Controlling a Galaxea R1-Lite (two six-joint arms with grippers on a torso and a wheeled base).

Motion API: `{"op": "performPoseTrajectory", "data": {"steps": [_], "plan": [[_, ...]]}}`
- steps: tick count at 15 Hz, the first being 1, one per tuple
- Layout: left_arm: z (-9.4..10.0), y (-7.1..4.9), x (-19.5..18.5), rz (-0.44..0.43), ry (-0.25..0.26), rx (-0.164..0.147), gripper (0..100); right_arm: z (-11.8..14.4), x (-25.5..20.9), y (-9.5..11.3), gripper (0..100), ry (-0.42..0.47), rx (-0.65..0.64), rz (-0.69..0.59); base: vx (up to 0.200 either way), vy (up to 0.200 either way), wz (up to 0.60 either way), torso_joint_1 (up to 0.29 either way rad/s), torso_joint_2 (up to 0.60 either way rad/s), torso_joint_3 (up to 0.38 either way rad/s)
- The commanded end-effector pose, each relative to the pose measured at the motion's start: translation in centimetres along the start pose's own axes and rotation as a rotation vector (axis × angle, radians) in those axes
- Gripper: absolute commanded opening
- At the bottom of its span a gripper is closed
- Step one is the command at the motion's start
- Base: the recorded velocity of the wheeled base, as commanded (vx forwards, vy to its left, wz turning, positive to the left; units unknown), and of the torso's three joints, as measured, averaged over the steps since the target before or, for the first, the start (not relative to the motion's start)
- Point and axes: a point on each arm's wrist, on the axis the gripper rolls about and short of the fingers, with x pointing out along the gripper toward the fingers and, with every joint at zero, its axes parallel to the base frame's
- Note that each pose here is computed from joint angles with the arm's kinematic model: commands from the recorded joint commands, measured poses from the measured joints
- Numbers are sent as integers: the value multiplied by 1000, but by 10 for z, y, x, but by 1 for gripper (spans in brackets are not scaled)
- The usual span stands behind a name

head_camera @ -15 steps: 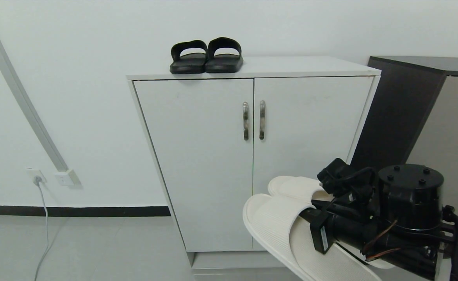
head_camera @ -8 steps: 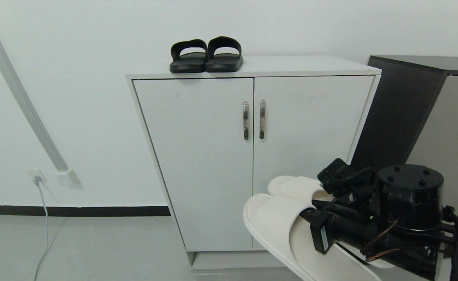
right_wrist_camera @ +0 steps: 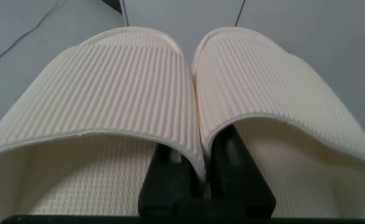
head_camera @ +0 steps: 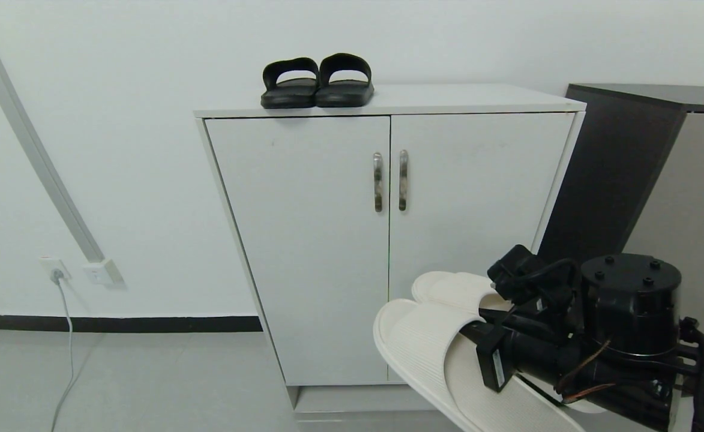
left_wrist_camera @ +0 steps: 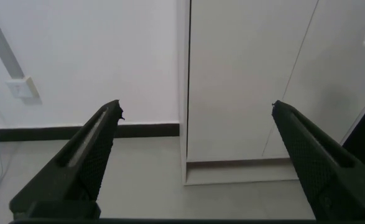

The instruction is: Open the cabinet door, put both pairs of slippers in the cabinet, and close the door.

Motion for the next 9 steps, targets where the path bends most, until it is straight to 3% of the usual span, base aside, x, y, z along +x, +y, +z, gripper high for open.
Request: {"op": "performPoseTrajectory", "data": {"steps": [1,2,3,4,5,7,9], "plan": [[57,0,0,-19,-38,-30,100,-1,-2,0,0,-1,-1,1,0,0,0,0,0,0],[66,-1,5,-40,-10,-28,100,-1,-1,1,0,-6,-2,2,0,0,0,0,0,0],[74,-2,21,-106,71,-15,100,-2,-1,1,0,-18,-17,2,0,0,0,0,0,0],[79,-4,35,-148,122,-13,100,-1,0,1,0,-31,-21,2,0,0,0,0,0,0],[83,-5,49,-183,149,-15,100,-1,1,1,0,-35,-21,1,0,0,0,0,0,0],[92,-7,80,-271,166,-22,100,-1,1,1,0,-35,-18,2,0,0,0,0,0,0],[99,-10,111,-366,148,-28,100,-2,2,1,0,-32,-21,1,0,0,0,0,0,0]]}}
